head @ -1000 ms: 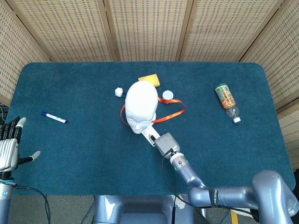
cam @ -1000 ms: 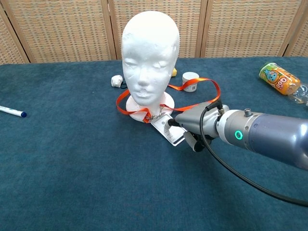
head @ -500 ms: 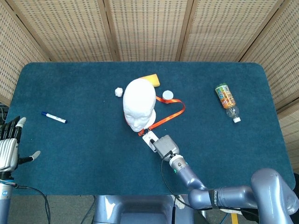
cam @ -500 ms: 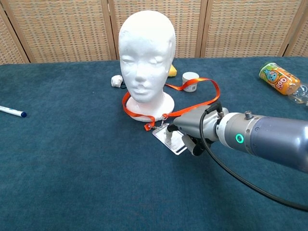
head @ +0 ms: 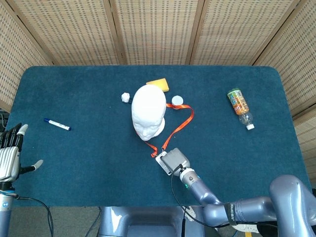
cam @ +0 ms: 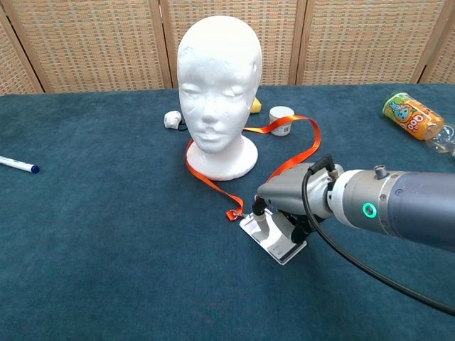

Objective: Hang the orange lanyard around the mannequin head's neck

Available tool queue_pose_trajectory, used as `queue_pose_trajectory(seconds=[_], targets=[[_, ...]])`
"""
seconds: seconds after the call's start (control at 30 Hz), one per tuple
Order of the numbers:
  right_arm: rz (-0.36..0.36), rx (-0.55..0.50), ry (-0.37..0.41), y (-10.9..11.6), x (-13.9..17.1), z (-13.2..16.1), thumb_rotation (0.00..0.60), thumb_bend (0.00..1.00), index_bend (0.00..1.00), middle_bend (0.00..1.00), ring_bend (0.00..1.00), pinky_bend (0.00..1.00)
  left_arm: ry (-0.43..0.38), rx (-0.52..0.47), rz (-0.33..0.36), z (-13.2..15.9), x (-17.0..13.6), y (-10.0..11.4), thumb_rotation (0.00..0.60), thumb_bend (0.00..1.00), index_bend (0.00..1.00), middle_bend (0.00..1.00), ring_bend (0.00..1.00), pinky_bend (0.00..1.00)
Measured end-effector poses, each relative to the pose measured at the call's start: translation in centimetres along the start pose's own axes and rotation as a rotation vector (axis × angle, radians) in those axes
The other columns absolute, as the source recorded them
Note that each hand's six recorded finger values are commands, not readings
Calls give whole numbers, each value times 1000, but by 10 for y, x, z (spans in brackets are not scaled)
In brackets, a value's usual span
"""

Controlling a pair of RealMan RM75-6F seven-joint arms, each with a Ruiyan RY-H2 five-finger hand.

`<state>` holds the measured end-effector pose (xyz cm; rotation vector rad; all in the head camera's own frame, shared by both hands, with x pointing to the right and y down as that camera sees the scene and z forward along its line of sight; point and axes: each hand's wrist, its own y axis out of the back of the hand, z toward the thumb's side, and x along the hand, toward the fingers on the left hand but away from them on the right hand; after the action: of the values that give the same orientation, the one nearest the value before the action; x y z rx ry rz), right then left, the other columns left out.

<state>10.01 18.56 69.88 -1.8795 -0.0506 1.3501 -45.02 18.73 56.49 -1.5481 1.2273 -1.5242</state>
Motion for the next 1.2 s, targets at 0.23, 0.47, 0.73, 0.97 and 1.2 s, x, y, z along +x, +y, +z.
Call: queue_pose_trajectory(seconds=[0.23, 0.47, 0.73, 0.97, 1.2], targets=[[36, 37, 40, -5, 15, 9, 600, 1000, 379, 831, 767, 959, -3, 3, -3, 1, 0, -1, 600, 92, 0, 0, 0, 0], [64, 48, 62, -8, 27, 14, 600, 1000, 382, 831, 766, 959, -2, 4, -4, 1, 0, -1, 600, 92, 0, 0, 0, 0], [95, 70, 92, -13, 39, 20, 600, 1000, 395, 831, 767, 959, -3, 7, -7, 2, 0, -2, 600, 92, 0, 0, 0, 0], [100, 98, 95, -15, 42, 21, 600, 1000, 400, 831, 767, 959, -5, 7, -8, 2, 0, -3, 600, 92, 0, 0, 0, 0], [64, 78, 74, -6, 43, 12, 600, 1000, 400, 831, 767, 959, -2, 8, -9, 1, 0, -3, 600, 92, 0, 0, 0, 0]])
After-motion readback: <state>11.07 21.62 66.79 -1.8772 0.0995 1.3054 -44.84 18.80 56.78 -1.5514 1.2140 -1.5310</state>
